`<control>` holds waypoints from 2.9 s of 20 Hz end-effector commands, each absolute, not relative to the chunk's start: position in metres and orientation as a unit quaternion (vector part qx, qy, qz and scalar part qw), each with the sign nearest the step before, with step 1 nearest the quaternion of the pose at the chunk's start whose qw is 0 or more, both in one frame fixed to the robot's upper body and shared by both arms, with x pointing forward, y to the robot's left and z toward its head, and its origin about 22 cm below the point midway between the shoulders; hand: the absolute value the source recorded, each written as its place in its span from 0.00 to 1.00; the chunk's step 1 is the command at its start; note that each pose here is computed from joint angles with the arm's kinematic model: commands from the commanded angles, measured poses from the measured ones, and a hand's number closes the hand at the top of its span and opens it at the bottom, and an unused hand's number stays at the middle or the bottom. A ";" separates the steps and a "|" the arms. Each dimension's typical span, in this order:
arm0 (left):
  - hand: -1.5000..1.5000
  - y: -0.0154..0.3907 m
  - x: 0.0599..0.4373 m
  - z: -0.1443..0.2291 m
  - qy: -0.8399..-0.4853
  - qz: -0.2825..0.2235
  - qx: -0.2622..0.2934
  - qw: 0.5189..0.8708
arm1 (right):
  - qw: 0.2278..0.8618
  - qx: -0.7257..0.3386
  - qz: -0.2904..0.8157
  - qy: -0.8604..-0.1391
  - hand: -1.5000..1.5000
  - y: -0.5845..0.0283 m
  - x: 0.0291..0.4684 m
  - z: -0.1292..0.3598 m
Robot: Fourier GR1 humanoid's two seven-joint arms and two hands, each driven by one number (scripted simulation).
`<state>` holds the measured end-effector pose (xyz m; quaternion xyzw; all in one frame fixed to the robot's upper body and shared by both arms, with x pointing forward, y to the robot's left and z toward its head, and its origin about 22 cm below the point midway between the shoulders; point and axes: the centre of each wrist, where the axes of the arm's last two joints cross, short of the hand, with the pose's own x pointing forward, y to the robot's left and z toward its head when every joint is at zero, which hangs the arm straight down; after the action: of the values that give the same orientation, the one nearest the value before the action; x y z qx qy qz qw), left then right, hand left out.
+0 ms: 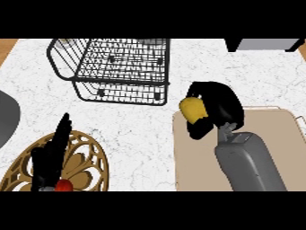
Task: Pick the lemon from the tray and place it in the tiered basket
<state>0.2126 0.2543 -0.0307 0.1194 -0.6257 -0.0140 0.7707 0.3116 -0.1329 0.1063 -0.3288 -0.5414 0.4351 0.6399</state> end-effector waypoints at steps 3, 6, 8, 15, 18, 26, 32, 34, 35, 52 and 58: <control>0.50 0.248 0.209 -0.045 -0.598 0.001 0.121 0.792 | 0.617 -0.291 0.308 -0.663 1.00 -0.151 0.290 0.189; 0.50 0.249 0.197 -0.051 -0.601 -0.011 0.126 0.789 | 0.560 -0.328 0.307 -0.696 1.00 -0.137 0.267 0.235; 0.50 0.248 0.194 -0.049 -0.600 -0.009 0.116 0.791 | 0.540 -0.346 0.318 -0.699 1.00 -0.146 0.259 0.252; 0.50 0.250 0.208 -0.058 -0.602 -0.009 0.119 0.790 | 0.531 -0.360 0.317 -0.698 1.00 -0.122 0.270 0.307; 0.50 0.251 0.205 -0.052 -0.603 -0.019 0.117 0.789 | 0.539 -0.357 0.288 -0.706 1.00 -0.116 0.293 0.313; 0.50 0.251 0.208 -0.053 -0.604 -0.020 0.109 0.789 | 0.557 -0.368 0.287 -0.687 1.00 -0.076 0.341 0.322; 0.50 0.231 0.224 -0.040 -0.609 -0.022 0.106 0.786 | 0.561 -0.344 0.318 -0.682 1.00 -0.051 0.372 0.304; 0.50 0.235 0.226 -0.045 -0.610 -0.017 0.112 0.784 | 0.558 -0.340 0.328 -0.683 1.00 -0.053 0.387 0.289; 0.50 0.238 0.207 -0.043 -0.602 -0.021 0.109 0.791 | 0.557 -0.337 0.335 -0.681 1.00 -0.044 0.385 0.303; 0.50 0.234 0.224 -0.036 -0.615 -0.035 0.102 0.781 | 0.624 -0.303 0.304 -0.653 1.00 -0.034 0.441 0.217; 0.50 0.230 0.229 -0.039 -0.615 -0.036 0.098 0.782 | 0.681 -0.206 0.203 -0.672 0.00 -0.052 0.448 0.186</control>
<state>0.2294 0.2336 -0.0260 0.1000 -0.6425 -0.0330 0.7590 0.4434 -0.0427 0.2095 -0.2456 -0.6627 0.2539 0.6603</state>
